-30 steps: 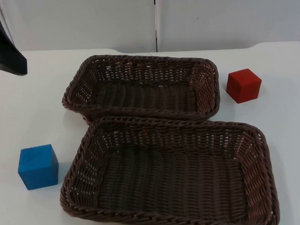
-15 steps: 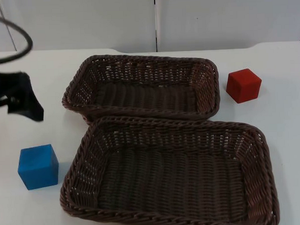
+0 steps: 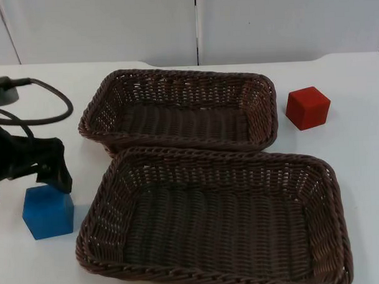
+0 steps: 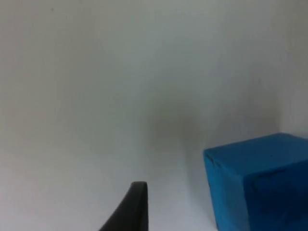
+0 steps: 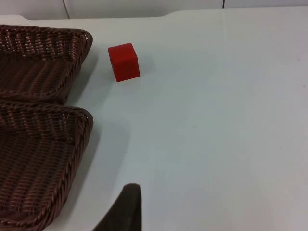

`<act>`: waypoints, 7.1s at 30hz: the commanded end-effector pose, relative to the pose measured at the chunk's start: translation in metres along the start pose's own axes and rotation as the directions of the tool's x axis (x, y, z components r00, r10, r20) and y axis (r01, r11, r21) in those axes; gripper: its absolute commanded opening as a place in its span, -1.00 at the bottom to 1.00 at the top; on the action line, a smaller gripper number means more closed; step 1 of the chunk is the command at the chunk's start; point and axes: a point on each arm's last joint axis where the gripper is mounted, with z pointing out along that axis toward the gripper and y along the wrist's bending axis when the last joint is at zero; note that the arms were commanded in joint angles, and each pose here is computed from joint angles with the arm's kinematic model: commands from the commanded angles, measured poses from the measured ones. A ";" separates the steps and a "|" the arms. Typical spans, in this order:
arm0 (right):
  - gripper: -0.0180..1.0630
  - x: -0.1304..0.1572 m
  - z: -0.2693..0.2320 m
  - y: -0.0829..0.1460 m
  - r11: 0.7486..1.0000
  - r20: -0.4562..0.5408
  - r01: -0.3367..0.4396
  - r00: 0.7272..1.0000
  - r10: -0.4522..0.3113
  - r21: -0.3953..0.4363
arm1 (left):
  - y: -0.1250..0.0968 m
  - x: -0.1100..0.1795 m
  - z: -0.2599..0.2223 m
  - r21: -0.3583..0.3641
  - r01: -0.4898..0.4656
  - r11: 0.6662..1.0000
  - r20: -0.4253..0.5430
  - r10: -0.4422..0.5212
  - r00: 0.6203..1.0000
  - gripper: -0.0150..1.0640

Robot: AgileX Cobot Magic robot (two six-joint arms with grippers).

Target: Pick up one cube with the left hand and place it into the upper basket. Pick up one cube with the right hand and place it into the lower basket.

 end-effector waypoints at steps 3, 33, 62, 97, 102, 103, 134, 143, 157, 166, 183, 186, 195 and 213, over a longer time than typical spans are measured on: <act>0.99 0.000 0.000 0.000 1.000 0.011 -0.003 1.000 0.002 0.006 | 0.000 -0.002 0.006 -0.001 0.007 1.000 0.008 -0.007 1.000 0.86; 0.99 0.000 0.000 0.000 1.000 0.011 -0.003 1.000 0.002 0.006 | -0.002 -0.007 0.011 0.024 0.020 1.000 0.038 -0.020 0.999 -0.97; 0.98 -0.001 -0.001 0.000 1.000 0.013 -0.004 1.000 0.004 0.003 | -0.037 -0.061 -0.109 0.080 -0.161 0.984 0.414 0.114 0.903 -0.97; 0.98 -0.001 -0.001 0.000 1.000 0.013 -0.002 1.000 0.002 0.006 | -0.161 -0.118 0.060 0.166 -0.534 0.829 0.166 0.511 0.844 -0.97; 0.98 -0.001 -0.001 0.000 1.000 0.013 -0.002 1.000 0.002 0.006 | -0.158 -0.116 0.071 0.159 -0.532 0.832 0.155 0.511 0.845 -0.97; 0.98 -0.001 -0.001 0.000 1.000 0.013 -0.002 1.000 0.002 0.006 | -0.158 -0.116 0.073 0.160 -0.531 0.832 0.151 0.511 0.846 -0.96; 0.98 -0.001 -0.001 0.000 1.000 0.013 -0.003 1.000 0.003 0.004 | -0.179 -0.127 -0.113 0.146 -0.588 0.796 0.390 0.500 0.774 0.97; 0.98 -0.007 -0.001 0.000 1.000 0.018 -0.017 1.000 0.017 0.002 | -0.153 -0.073 -0.225 0.050 -0.570 0.820 0.551 0.454 0.700 0.97; 0.98 -0.080 0.050 0.002 1.000 -0.124 -0.019 0.992 0.018 -0.008 | -0.100 0.038 -0.269 0.013 -0.524 0.852 0.648 0.392 0.653 0.97; 0.98 -0.126 0.140 0.005 0.997 -0.314 0.015 0.949 -0.038 -0.074 | -0.069 0.091 -0.263 -0.017 -0.468 0.883 0.672 0.357 0.649 0.97; 0.98 -0.140 0.317 0.010 0.984 -0.514 0.068 0.845 -0.145 -0.167 | -0.056 0.118 -0.278 -0.045 -0.482 0.875 0.691 0.376 0.618 0.97; 0.98 -0.136 0.342 0.029 0.954 -0.493 0.167 0.826 -0.274 -0.250 | -0.056 0.118 -0.278 -0.054 -0.483 0.874 0.689 0.383 0.615 0.97; 0.98 -0.124 0.402 0.053 0.935 -0.436 0.225 0.838 -0.329 -0.274 | -0.054 0.119 -0.277 -0.076 -0.487 0.870 0.672 0.405 0.620 0.97; 0.98 -0.081 0.491 0.085 0.916 -0.400 0.252 0.840 -0.367 -0.311 | -0.054 0.119 -0.277 -0.077 -0.487 0.870 0.670 0.407 0.620 0.97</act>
